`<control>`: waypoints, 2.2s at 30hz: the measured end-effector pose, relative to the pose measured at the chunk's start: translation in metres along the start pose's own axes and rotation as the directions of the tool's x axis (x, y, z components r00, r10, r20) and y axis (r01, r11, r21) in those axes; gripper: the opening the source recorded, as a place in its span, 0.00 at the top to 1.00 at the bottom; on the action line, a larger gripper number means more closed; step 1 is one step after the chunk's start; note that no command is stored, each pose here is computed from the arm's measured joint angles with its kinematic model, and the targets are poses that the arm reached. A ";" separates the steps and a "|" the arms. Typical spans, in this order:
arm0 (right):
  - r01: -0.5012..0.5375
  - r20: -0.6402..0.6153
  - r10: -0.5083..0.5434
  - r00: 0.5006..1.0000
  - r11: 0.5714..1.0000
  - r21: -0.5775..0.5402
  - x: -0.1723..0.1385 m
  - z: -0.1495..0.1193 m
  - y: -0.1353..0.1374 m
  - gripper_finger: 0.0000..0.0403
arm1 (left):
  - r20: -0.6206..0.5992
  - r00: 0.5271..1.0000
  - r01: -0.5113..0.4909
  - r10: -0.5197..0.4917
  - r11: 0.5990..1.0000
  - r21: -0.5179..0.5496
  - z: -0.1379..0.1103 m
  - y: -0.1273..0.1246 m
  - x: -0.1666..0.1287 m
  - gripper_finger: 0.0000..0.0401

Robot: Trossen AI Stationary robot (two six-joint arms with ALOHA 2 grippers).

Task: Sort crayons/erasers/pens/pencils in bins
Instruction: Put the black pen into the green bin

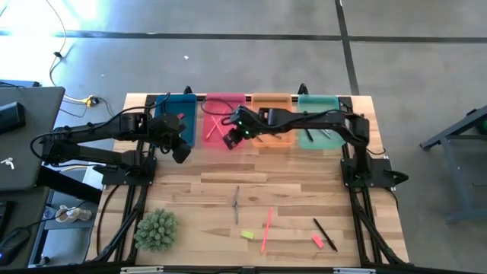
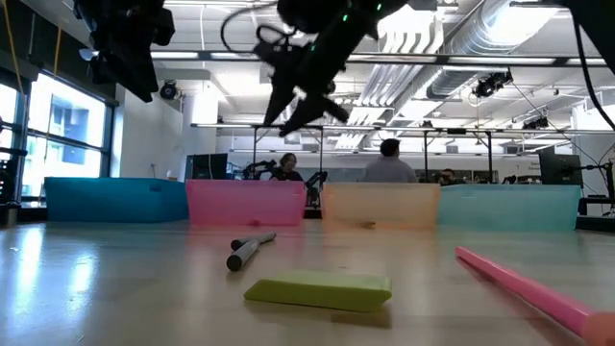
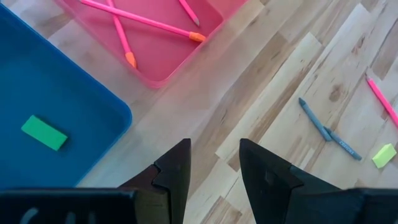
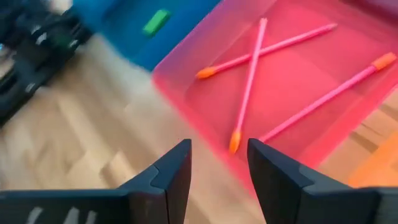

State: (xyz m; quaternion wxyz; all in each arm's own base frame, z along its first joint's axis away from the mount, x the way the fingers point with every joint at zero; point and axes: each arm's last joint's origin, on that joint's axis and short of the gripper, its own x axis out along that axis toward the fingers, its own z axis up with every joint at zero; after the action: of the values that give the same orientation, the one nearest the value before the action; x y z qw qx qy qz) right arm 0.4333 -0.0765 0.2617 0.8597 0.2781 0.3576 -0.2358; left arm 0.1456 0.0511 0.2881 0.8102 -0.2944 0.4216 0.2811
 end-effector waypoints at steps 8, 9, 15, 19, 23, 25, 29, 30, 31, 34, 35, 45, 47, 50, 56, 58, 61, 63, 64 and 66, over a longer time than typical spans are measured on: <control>-0.004 -0.198 -0.049 0.979 0.966 -0.259 -0.030 -0.047 0.035 0.63 | -0.001 1.000 -0.001 0.001 1.000 0.003 0.000 0.000 0.000 0.68; -0.005 -0.221 -0.059 0.973 0.961 -0.278 -0.032 -0.054 0.039 0.63 | -0.002 1.000 0.000 0.000 1.000 0.003 0.000 0.000 0.000 0.68; -0.063 -0.301 -0.072 0.951 0.906 -0.419 -0.048 -0.097 0.074 0.63 | -0.001 1.000 0.000 0.000 1.000 -0.010 0.000 0.000 0.000 0.68; -0.066 -0.332 -0.125 0.935 0.858 -0.509 -0.062 -0.129 0.091 0.63 | -0.001 1.000 0.000 0.000 1.000 -0.013 0.000 0.000 0.000 0.68; 0.005 -0.304 -0.206 0.930 0.834 -0.551 -0.075 -0.154 0.102 0.63 | -0.001 1.000 0.000 0.000 1.000 -0.013 0.000 0.000 0.000 0.68; 0.021 -0.307 -0.241 0.921 0.816 -0.577 -0.082 -0.166 0.105 0.63 | 0.000 1.000 0.000 0.000 1.000 -0.013 0.000 0.000 0.000 0.68; 0.094 -0.299 -0.349 0.888 0.776 -0.624 -0.095 -0.185 0.105 0.63 | 0.004 1.000 0.002 -0.002 1.000 -0.013 0.000 0.000 0.000 0.68; 0.119 -0.292 -0.376 0.879 0.767 -0.630 -0.099 -0.190 0.104 0.63 | 0.005 1.000 0.002 -0.002 1.000 -0.013 0.000 0.000 0.000 0.68; 0.143 -0.282 -0.399 0.872 0.761 -0.633 -0.102 -0.194 0.104 0.63 | 0.006 1.000 0.003 -0.002 1.000 -0.013 0.001 0.000 0.000 0.68; 0.178 -0.260 -0.433 0.863 0.743 -0.646 -0.111 -0.206 0.106 0.63 | 0.009 1.000 0.004 -0.004 1.000 -0.013 0.001 0.000 0.000 0.68; 0.183 -0.256 -0.440 0.861 0.737 -0.650 -0.114 -0.210 0.107 0.63 | 0.010 1.000 0.004 -0.004 1.000 -0.014 0.001 0.000 0.000 0.68; 0.275 -0.282 -0.543 0.791 0.727 -0.629 -0.140 -0.247 0.083 0.63 | 0.010 1.000 0.005 -0.005 1.000 -0.015 0.001 0.000 0.000 0.68; 0.288 -0.306 -0.533 0.788 0.760 -0.582 -0.148 -0.255 0.072 0.63 | 0.013 1.000 0.001 0.000 1.000 -0.017 0.001 0.000 0.000 0.68; 0.290 -0.347 -0.482 0.805 0.829 -0.479 -0.163 -0.265 0.058 0.63 | 0.015 1.000 -0.012 0.013 0.999 -0.046 0.002 0.000 0.001 0.68; 0.265 -0.399 -0.333 0.854 0.940 -0.215 -0.193 -0.280 0.036 0.63 | 0.011 1.000 -0.022 0.023 0.993 -0.117 0.002 -0.001 0.003 0.68; 0.278 -0.416 -0.309 0.855 0.951 -0.135 -0.200 -0.285 0.029 0.63 | 0.012 1.000 -0.022 0.023 0.992 -0.122 0.002 -0.001 0.003 0.68; 0.308 -0.461 -0.296 0.837 0.950 -0.050 -0.207 -0.294 0.022 0.63 | 0.011 1.000 -0.022 0.024 0.991 -0.133 0.002 -0.001 0.003 0.68; 0.333 -0.496 -0.302 0.814 0.943 -0.029 -0.210 -0.301 0.019 0.63 | 0.011 1.000 -0.022 0.024 0.989 -0.148 0.002 -0.001 0.003 0.68; 0.338 -0.513 -0.307 0.801 0.941 -0.036 -0.211 -0.306 0.018 0.63 | 0.011 1.000 -0.022 0.024 0.988 -0.153 0.002 -0.001 0.003 0.68; 0.331 -0.544 -0.307 0.781 0.942 -0.057 -0.212 -0.315 0.019 0.62 | 0.011 1.000 -0.022 0.024 0.988 -0.154 0.002 -0.001 0.003 0.68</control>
State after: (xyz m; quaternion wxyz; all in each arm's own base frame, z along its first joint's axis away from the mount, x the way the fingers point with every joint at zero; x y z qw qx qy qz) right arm 0.1579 0.1849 0.2398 0.6635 0.2869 0.6243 -0.2962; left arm 0.1489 0.0531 0.2866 0.7844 -0.3494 0.3969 0.3241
